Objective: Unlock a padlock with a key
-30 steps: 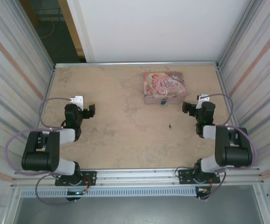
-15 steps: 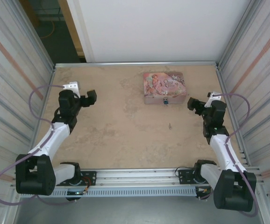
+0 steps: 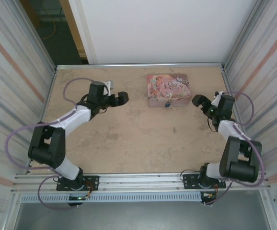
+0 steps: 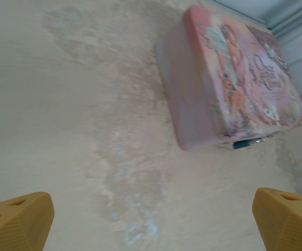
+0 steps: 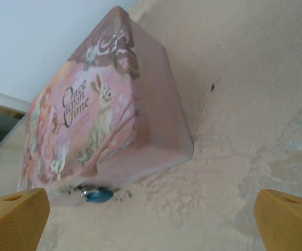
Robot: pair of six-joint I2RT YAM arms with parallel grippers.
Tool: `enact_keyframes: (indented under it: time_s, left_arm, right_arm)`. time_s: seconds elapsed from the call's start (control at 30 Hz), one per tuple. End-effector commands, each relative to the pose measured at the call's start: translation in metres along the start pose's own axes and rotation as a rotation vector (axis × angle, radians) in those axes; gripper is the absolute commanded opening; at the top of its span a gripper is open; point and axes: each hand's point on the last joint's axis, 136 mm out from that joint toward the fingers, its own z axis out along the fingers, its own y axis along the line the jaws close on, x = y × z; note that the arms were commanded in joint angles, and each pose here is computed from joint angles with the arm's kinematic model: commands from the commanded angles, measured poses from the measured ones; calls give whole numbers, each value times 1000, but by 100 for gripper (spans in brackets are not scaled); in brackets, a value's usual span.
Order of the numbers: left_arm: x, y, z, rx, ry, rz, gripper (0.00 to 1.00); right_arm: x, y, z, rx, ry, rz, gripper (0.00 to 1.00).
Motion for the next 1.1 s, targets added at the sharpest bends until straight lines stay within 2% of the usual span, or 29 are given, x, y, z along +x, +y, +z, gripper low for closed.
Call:
enact_keyframes:
  time_s: [0.0,0.3,0.57,0.83,1.07]
  left_arm:
    - [-10,-32,18,126,21,-27,95]
    - [-15,-58,83,225,98,-71,92]
    - [-11,-69,133,264,162,-101,89]
    - [7,-87,159,295,225,-83,89]
    - [18,-102,161,322,257,-60,89]
  right_arm:
    - [-23,21,12,-111,-4,6,99]
    - [-40,23,61,-183,44,20,99]
    - [-27,31,94,-210,121,5,99]
    - [2,40,104,-240,212,-19,99]
    - [22,57,94,-264,268,-79,100]
